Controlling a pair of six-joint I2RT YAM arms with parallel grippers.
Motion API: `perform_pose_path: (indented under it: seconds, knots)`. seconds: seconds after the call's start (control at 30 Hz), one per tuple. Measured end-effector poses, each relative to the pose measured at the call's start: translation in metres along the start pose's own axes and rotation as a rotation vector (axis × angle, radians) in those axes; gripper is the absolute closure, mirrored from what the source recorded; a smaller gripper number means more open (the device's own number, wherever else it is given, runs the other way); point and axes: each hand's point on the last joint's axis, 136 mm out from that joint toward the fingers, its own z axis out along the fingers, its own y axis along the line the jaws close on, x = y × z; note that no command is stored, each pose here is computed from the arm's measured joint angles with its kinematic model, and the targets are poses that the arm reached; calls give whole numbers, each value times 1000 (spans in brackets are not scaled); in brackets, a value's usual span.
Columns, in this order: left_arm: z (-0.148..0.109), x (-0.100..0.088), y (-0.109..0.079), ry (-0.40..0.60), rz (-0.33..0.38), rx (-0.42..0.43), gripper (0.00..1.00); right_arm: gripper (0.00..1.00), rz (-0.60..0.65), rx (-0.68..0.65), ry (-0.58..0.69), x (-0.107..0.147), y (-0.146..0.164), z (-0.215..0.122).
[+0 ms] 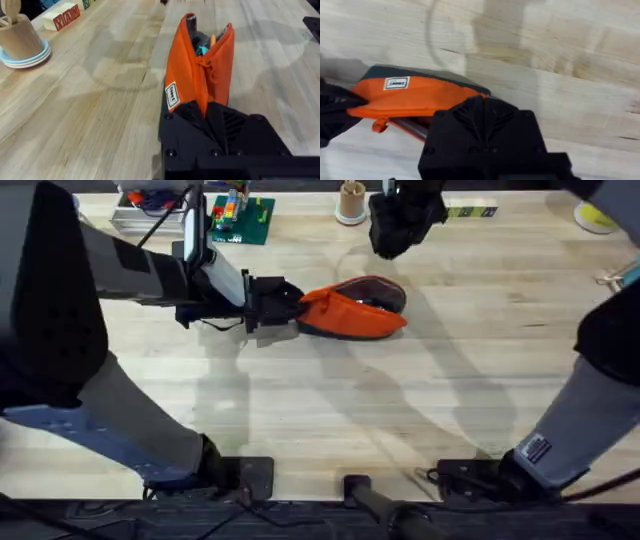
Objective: Unzip the bag, pick up the pens from the table one at a time and place them inside, then zip the bag closed.
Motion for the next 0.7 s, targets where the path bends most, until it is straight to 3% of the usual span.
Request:
perform_pose_path:
  seconds: [0.03, 0.07, 0.27, 0.33, 0.7]
  knots:
    - [0, 0, 0, 0, 0, 0, 959, 962, 6, -2, -9, -1, 0, -5]
    - [0, 0, 0, 0, 0, 0, 959, 890, 20, -5, -19, -2, -1, -12]
    - [0, 0, 0, 0, 0, 0, 959, 53, 85, -24, -84, -1, -7, -58]
    - [0, 0, 0, 0, 0, 0, 959, 9, 109, -30, -101, 2, -9, -70]
    - [0, 0, 0, 0, 0, 0, 959, 4, 178, -38, -170, 22, -22, -121]
